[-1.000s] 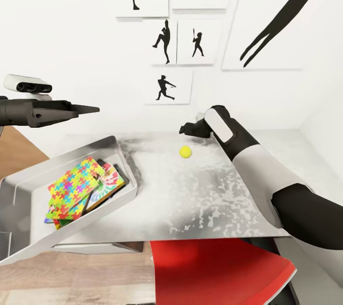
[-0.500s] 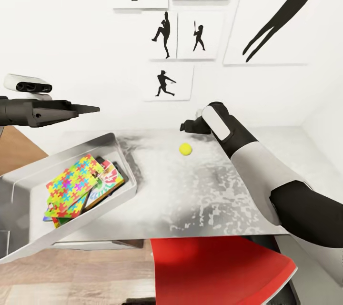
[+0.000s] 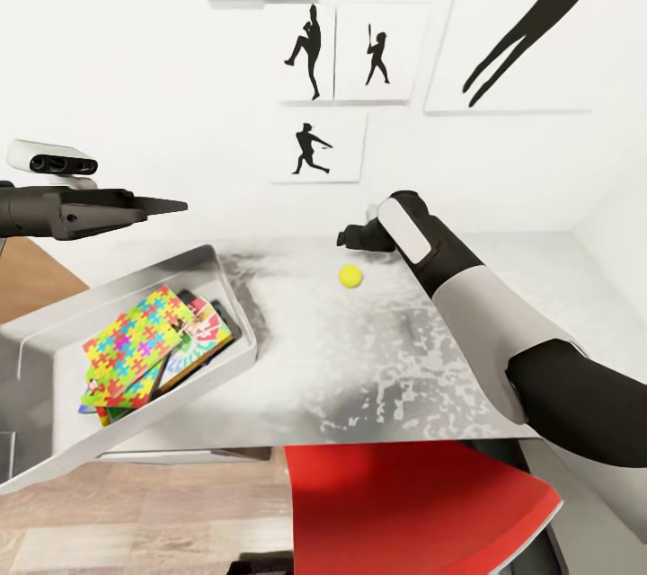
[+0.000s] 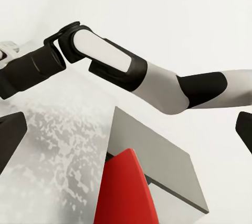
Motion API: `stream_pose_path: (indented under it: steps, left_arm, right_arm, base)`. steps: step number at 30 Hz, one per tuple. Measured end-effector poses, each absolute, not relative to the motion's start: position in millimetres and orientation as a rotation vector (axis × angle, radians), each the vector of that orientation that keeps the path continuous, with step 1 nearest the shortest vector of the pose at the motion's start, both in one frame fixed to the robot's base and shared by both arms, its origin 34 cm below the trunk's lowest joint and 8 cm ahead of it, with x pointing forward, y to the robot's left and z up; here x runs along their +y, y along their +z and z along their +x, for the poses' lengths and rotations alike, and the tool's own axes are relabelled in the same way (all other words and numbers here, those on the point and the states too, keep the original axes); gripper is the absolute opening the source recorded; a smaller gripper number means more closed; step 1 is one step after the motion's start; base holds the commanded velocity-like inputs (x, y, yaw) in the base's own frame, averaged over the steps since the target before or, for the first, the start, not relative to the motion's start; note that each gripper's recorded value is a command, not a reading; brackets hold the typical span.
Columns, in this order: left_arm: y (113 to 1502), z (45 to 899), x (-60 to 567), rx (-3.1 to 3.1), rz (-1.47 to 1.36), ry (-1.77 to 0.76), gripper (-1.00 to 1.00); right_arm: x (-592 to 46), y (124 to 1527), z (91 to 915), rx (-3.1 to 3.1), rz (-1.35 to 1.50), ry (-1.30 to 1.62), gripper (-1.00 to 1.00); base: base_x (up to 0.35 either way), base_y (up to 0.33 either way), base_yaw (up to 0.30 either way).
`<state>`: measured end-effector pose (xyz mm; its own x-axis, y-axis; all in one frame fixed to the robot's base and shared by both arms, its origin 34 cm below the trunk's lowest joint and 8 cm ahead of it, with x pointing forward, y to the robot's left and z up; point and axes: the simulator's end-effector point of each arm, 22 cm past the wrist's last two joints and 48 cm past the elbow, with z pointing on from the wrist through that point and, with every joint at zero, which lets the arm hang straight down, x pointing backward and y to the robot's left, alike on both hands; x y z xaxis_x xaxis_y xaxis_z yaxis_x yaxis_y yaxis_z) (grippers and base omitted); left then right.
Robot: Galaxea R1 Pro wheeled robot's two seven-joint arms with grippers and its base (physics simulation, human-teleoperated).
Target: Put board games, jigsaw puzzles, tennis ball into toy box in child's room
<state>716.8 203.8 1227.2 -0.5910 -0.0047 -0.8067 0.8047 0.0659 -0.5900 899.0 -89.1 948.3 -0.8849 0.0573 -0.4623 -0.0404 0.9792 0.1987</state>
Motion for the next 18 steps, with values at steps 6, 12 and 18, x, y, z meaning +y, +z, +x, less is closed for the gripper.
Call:
stream_pose_path:
  steps: [6,12,18]
  left_arm:
    - [1221,719,204,1.706,0.796,-1.600,1.00]
    - [1216,721,205,1.715,0.789,-1.604,1.00]
    - [1210,723,205,1.722,0.782,-1.610,1.00]
  right_arm:
    - [-89,941,899,2.652,0.013,0.279,1.00]
    - [-88,935,899,2.659,0.012,0.281,1.00]
    - [-90,932,901,2.662,0.010,0.280,1.00]
  base:
    - [0.000,0.000,0.000]
    - [0.000,0.000,0.000]
    - [0.000,0.000,0.000]
